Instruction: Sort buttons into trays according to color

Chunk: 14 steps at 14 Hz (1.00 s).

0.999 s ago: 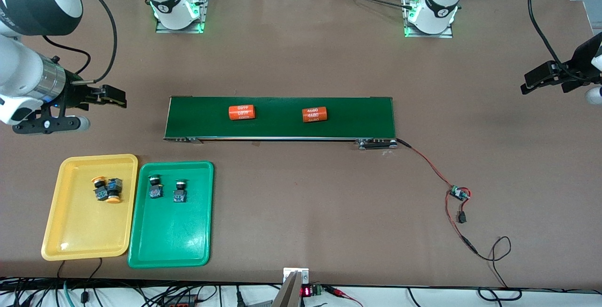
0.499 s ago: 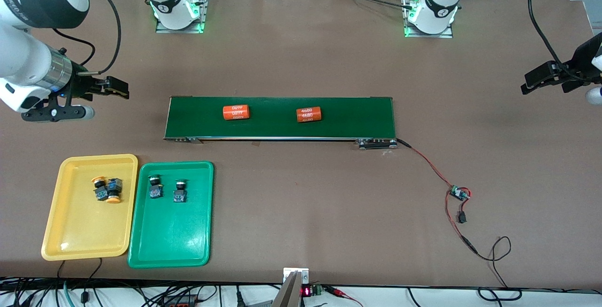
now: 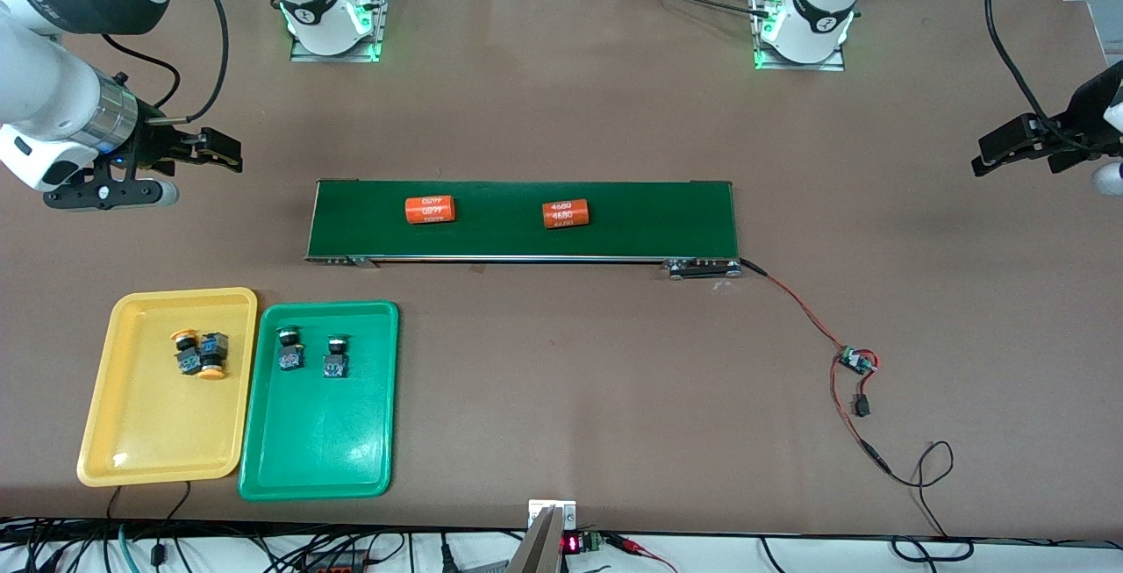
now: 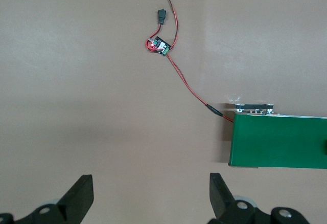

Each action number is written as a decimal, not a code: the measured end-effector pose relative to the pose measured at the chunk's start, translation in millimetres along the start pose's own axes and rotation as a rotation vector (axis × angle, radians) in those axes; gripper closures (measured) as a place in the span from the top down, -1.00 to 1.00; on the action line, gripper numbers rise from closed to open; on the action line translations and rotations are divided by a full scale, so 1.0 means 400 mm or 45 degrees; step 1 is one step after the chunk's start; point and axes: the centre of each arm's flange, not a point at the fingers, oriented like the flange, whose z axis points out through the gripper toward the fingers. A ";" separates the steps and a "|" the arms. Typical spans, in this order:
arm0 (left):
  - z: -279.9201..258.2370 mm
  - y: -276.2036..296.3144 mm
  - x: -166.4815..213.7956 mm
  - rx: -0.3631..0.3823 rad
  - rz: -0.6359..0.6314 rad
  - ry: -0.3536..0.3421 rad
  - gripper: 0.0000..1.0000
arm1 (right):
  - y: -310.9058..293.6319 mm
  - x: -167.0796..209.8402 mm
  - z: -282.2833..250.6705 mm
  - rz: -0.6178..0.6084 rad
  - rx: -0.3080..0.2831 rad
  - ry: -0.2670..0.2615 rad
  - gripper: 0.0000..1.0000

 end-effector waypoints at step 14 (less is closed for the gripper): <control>0.000 0.000 0.000 0.000 0.000 0.000 1.00 | 0.045 0.001 -0.083 0.050 0.007 0.074 1.00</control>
